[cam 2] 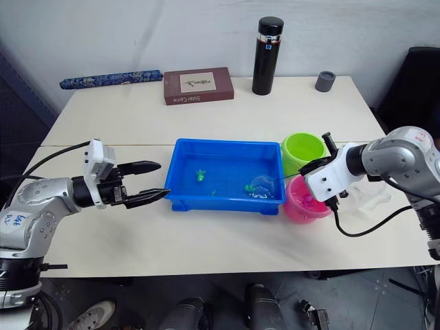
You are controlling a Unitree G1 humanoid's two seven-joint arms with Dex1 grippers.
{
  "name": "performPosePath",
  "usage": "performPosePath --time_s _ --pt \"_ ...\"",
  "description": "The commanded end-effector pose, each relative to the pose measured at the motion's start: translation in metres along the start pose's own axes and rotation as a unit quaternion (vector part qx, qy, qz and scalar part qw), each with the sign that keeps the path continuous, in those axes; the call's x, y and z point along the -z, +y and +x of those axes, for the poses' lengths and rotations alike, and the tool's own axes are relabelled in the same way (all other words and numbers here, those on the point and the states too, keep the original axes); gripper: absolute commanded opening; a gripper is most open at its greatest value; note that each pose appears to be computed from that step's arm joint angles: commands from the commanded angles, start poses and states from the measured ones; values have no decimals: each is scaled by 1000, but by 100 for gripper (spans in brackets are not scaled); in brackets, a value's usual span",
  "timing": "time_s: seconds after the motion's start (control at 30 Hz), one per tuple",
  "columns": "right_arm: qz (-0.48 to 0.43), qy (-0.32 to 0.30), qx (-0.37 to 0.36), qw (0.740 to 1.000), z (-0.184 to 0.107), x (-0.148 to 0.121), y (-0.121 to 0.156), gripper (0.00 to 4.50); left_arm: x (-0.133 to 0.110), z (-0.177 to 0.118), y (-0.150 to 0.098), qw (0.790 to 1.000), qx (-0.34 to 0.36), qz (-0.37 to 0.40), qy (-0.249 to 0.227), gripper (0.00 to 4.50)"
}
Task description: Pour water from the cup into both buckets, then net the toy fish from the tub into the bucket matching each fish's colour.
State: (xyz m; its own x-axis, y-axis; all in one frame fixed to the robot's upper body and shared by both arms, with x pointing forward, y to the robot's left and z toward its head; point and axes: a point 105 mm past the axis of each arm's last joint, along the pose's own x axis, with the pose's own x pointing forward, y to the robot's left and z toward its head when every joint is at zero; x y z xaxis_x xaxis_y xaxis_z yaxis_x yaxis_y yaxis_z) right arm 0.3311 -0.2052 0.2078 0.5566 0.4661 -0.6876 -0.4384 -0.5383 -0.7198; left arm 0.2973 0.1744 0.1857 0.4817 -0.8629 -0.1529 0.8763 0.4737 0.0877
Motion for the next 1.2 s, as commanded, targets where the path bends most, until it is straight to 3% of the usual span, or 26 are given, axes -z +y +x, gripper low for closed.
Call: performPosePath --time_s 0.03,0.37,0.63,0.97,1.2 --pt "-41 -7 -10 999 -3 -6 -3 0 -7 0 -4 1000 6 8 -17 446" --pt "-59 -36 -65 996 4 -17 3 0 -8 1 -4 1000 2 9 -21 446" --pt "143 -37 -95 984 -6 -11 -10 0 -6 -2 -4 1000 -4 9 -20 446" --pt "260 -89 -54 960 -6 -19 -31 0 -6 -2 -3 1000 -5 11 -20 446" --pt "342 -106 -18 933 -1 -10 -38 0 -7 -3 -2 1000 -6 15 -18 446"
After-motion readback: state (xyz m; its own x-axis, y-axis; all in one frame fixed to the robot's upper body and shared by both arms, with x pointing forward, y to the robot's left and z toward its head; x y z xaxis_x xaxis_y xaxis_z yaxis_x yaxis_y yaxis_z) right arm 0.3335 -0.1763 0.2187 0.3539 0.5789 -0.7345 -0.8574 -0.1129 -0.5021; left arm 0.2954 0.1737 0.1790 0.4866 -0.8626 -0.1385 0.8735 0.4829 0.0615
